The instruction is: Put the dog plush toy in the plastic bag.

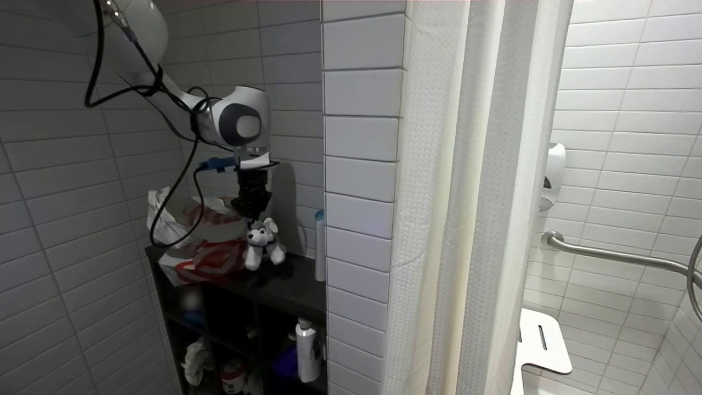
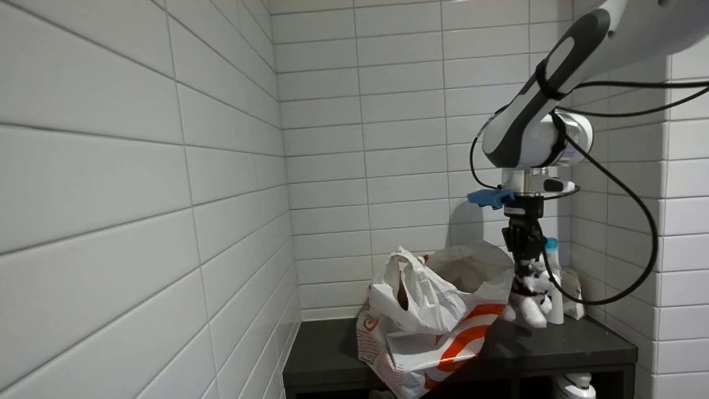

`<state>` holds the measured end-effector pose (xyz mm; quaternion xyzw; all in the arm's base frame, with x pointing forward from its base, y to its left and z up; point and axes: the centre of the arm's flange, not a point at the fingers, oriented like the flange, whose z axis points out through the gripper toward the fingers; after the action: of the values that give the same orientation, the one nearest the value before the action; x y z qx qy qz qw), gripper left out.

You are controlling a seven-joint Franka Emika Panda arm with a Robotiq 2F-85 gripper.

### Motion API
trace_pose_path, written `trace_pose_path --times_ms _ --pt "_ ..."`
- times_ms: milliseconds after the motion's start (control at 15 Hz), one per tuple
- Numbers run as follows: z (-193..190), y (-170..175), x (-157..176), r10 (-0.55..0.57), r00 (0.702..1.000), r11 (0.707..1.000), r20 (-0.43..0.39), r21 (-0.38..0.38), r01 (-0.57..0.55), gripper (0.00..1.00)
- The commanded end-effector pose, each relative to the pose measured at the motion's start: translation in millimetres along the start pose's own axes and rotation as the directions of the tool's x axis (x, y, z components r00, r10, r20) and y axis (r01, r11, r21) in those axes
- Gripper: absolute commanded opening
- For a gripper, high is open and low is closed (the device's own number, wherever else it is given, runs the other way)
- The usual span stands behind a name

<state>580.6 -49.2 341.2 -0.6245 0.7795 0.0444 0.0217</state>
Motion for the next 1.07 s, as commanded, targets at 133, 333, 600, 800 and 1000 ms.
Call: trace_pose_path --times_ms 133,333,600,800,1000 --pt "-35 52 38 0.020 0.999 0.995 0.037 0.097 -0.024 0.02" --pt "-60 70 46 -0.002 0.999 0.988 0.036 0.153 -0.003 0.02" --pt "-104 92 41 -0.065 0.998 0.970 0.022 0.235 0.058 0.02" --pt "-142 110 36 -0.107 0.994 0.949 0.006 0.299 0.100 0.02" --pt "-169 122 33 -0.139 0.990 0.928 -0.008 0.348 0.133 0.02"
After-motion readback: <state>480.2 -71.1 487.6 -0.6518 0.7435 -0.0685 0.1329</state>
